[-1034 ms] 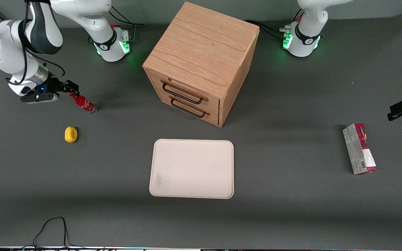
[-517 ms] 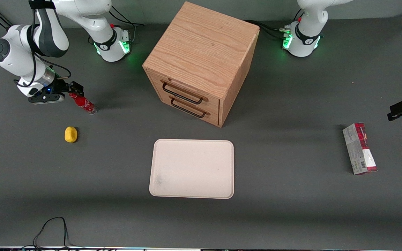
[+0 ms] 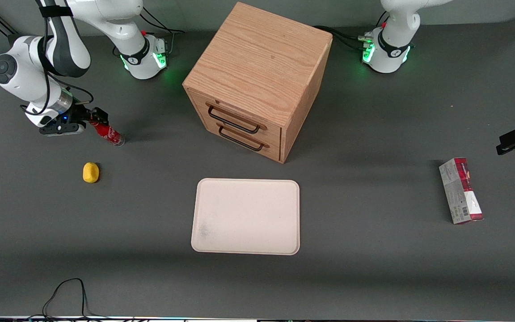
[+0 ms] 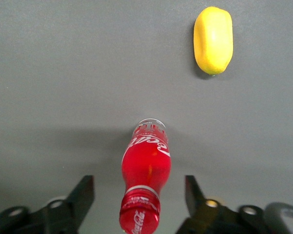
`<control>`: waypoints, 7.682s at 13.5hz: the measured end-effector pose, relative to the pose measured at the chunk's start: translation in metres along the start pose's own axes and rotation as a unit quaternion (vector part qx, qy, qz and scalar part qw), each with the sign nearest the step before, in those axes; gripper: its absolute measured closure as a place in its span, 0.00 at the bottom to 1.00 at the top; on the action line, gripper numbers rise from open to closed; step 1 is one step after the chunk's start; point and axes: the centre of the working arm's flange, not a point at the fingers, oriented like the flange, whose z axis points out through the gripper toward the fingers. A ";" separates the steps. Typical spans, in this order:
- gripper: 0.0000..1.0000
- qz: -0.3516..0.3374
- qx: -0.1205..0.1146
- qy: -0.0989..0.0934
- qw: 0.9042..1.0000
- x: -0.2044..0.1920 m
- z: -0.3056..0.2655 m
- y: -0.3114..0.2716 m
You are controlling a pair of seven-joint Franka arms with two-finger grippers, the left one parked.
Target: Place coke bottle on tray
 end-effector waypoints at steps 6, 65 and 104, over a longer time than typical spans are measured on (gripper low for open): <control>0.69 0.000 0.000 -0.002 1.000 0.000 0.001 0.000; 0.69 -0.205 -0.029 0.035 0.978 0.348 -0.028 -0.391; 0.00 0.005 -0.026 0.040 0.999 0.149 -0.303 -0.061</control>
